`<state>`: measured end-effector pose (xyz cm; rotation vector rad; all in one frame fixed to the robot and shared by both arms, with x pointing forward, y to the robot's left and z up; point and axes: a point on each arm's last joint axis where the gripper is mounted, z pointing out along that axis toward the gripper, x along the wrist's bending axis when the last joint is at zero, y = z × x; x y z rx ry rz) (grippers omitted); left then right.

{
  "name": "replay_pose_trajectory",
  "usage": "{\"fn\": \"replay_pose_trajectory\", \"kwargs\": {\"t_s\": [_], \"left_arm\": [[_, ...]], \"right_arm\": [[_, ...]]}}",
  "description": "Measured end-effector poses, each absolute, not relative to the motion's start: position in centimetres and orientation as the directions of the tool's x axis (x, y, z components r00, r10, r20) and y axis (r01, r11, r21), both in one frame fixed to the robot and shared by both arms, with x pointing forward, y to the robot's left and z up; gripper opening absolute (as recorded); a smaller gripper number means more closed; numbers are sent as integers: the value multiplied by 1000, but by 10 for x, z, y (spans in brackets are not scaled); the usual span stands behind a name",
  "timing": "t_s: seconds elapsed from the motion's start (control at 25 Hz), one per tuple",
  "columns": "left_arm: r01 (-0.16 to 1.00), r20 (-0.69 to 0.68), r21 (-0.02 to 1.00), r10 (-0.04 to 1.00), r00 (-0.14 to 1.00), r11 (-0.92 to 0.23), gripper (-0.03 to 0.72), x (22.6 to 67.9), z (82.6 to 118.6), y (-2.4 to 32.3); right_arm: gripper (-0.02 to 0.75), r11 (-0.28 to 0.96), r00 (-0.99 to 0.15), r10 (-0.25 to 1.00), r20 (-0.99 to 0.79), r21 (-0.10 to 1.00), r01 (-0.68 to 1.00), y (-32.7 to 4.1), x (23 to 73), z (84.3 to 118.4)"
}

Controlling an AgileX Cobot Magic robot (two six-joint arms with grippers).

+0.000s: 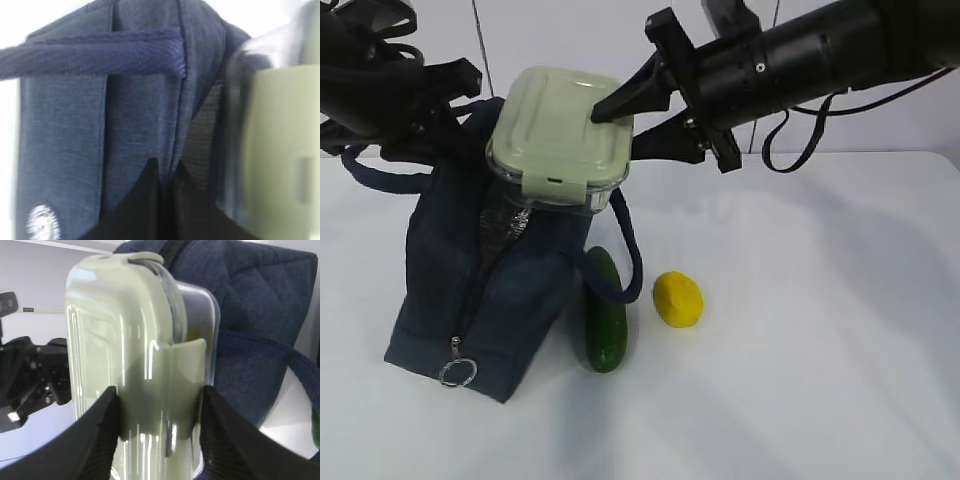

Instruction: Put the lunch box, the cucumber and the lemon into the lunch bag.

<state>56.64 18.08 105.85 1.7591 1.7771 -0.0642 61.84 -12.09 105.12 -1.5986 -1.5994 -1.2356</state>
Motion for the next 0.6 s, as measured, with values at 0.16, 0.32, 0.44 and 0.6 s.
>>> {"fn": "replay_pose_trajectory", "kwargs": {"t_s": [0.16, 0.32, 0.44, 0.6], "left_arm": [[917, -457, 385, 885, 89, 107, -1, 566, 1058, 181], [917, -457, 385, 885, 89, 107, -1, 566, 1058, 181], [917, -457, 385, 885, 89, 107, -1, 566, 1058, 181], [920, -477, 375, 875, 84, 116, -1, 566, 1059, 179]], "right_arm": [[342, -115, -91, 466, 880, 162, 980, -109, 623, 1026], [342, -104, -72, 482, 873, 138, 985, -100, 625, 1009], [342, -110, -61, 492, 869, 131, 985, -99, 627, 1000], [342, -119, -54, 510, 859, 132, 984, -95, 630, 989]]}}
